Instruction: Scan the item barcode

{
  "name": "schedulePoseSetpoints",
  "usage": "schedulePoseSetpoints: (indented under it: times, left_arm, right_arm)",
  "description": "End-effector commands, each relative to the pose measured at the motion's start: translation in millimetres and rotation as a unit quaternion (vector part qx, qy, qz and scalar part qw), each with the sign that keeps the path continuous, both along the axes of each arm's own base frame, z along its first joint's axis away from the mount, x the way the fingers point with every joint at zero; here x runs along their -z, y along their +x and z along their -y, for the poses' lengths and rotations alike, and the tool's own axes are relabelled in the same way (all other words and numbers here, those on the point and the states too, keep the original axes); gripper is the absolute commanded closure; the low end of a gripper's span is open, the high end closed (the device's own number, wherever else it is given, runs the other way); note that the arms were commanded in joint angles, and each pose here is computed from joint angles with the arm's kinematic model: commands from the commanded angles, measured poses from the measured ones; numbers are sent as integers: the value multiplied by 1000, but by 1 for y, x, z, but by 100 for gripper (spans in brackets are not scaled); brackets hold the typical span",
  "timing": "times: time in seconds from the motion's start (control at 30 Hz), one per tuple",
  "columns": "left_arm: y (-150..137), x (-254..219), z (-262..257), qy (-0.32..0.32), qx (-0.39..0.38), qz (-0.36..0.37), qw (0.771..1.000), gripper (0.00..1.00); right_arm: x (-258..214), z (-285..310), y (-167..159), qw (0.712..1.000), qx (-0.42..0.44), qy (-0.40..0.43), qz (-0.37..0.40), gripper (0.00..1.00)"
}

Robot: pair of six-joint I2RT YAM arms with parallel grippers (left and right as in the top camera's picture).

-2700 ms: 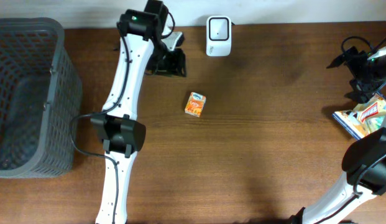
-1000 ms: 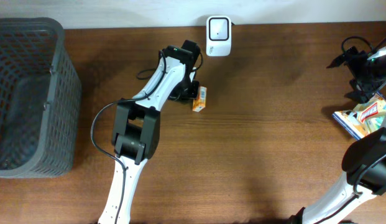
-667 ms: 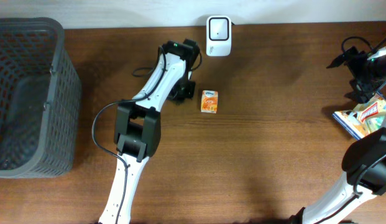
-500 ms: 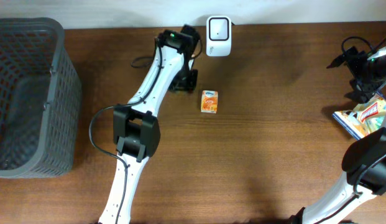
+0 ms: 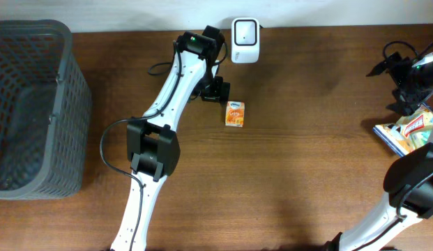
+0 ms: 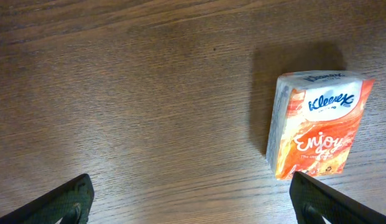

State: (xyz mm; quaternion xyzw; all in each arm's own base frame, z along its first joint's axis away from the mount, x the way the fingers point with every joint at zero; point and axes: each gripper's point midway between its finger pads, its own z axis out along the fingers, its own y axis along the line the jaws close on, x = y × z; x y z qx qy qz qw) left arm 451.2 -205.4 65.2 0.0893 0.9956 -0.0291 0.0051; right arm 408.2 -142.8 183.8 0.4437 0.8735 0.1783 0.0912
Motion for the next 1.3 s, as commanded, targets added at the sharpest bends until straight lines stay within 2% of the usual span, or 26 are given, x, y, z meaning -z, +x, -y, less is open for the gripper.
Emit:
schedulePoseSetpoints:
  times: [0.0, 0.33, 0.37, 0.57, 0.6, 0.73, 0.83, 0.97, 1.1, 1.27]
  left_arm:
    - [5, -5, -3, 0, -3, 10, 1000, 1]
    - [1, -5, -4, 2, -3, 4, 1000, 0]
    - [1, -5, -4, 1, -3, 4, 1000, 3]
    - [1, -5, 0, -9, -3, 1, 1000, 43]
    - [0, -5, 1, -11, -3, 0, 1000, 55]
    - [3, -6, 9, -33, -1, 3, 999, 89]
    - [3, -7, 13, -43, -1, 2, 999, 99]
    - [-5, -10, 31, -95, 14, -18, 995, 100]
    - [-17, -19, 55, -173, 93, -34, 980, 100]
    - [-13, -17, 64, -186, 107, -23, 977, 100]
  right_arm:
    - [-15, 0, 0, 1000, 3, -7, 19, 1]
    - [-15, 0, 0, 1000, 3, -7, 19, 1]
    - [-15, 0, 0, 1000, 3, -7, 19, 1]
    - [-15, 0, 0, 1000, 3, -7, 19, 1]
    - [-15, 0, 0, 1000, 3, -7, 19, 1]
    - [-15, 0, 0, 1000, 3, -7, 19, 1]
    - [-15, 0, 0, 1000, 3, -7, 19, 1]
    - [-15, 0, 0, 1000, 3, -7, 19, 1]
    - [-15, 0, 0, 1000, 3, -7, 19, 2]
    - [-15, 0, 0, 1000, 3, -7, 19, 1]
